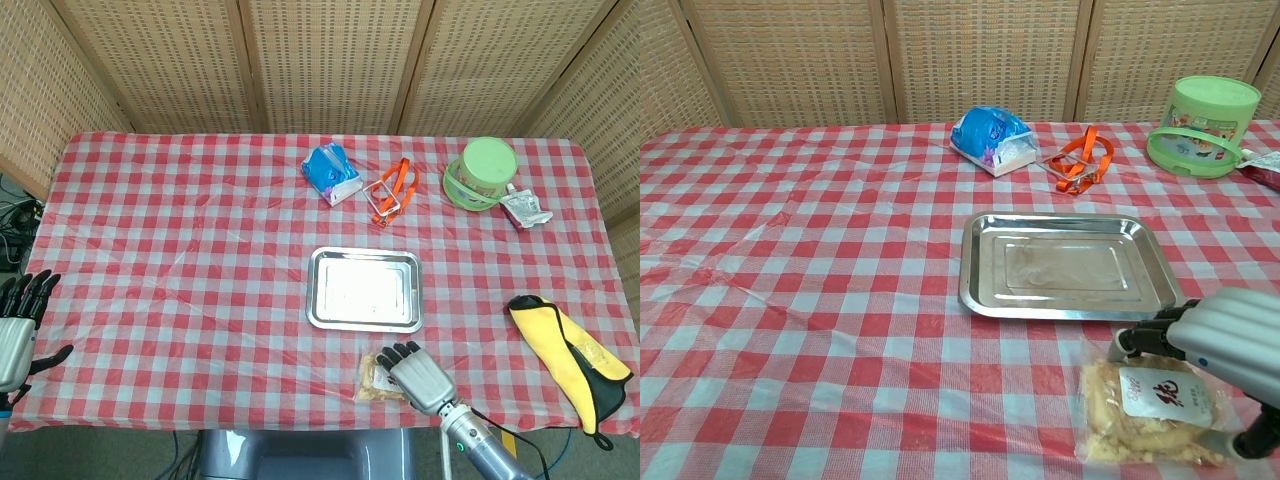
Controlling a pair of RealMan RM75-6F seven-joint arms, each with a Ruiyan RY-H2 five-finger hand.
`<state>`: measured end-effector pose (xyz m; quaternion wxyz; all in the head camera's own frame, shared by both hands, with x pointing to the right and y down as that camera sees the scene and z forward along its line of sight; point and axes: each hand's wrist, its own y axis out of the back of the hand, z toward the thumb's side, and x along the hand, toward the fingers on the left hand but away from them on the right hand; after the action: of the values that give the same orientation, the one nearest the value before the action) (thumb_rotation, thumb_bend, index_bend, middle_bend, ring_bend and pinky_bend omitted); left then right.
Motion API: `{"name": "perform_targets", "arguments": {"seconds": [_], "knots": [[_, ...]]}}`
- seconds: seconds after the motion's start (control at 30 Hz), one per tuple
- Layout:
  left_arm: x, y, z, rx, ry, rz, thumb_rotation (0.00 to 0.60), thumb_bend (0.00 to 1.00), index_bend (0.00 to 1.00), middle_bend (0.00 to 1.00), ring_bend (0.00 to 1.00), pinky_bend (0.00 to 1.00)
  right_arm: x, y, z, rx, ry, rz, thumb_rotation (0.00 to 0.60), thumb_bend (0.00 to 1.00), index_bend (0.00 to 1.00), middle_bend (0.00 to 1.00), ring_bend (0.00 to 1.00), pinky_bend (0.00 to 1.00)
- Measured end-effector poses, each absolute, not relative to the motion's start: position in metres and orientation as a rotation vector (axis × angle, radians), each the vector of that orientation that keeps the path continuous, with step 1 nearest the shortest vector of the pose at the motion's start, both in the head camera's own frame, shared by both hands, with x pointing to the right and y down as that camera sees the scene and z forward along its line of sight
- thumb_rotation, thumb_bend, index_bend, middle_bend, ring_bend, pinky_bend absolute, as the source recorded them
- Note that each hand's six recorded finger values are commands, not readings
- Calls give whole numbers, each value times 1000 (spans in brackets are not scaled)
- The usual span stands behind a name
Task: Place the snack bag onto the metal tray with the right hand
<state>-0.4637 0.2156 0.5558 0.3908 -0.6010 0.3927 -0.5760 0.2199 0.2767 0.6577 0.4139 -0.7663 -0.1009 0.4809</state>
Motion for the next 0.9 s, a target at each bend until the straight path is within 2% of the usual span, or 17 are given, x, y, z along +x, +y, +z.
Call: {"name": "perform_targets", "arguments": {"seconds": [0.17, 0.47, 0.67, 0.9], "knots": [[-464, 215, 555, -1528, 1004, -1460, 600, 98, 0, 0, 0, 0, 219, 278, 657, -1930, -279, 1175, 600, 152, 645, 535, 495, 555], [-464, 215, 556, -1528, 1002, -1458, 600, 100, 0, 0, 0, 0, 220, 268, 645, -1923, -338, 1141, 600, 153, 661, 544, 506, 562], [-464, 215, 556, -1531, 1005, -1464, 600, 100, 0, 0, 0, 0, 223, 244, 627, -1887, -411, 1127, 600, 154, 661, 544, 506, 562], [-463, 215, 557, -1524, 993, -1470, 600, 100, 0, 0, 0, 0, 223, 202, 605, -1835, -506, 1124, 600, 154, 660, 544, 506, 561]]}}
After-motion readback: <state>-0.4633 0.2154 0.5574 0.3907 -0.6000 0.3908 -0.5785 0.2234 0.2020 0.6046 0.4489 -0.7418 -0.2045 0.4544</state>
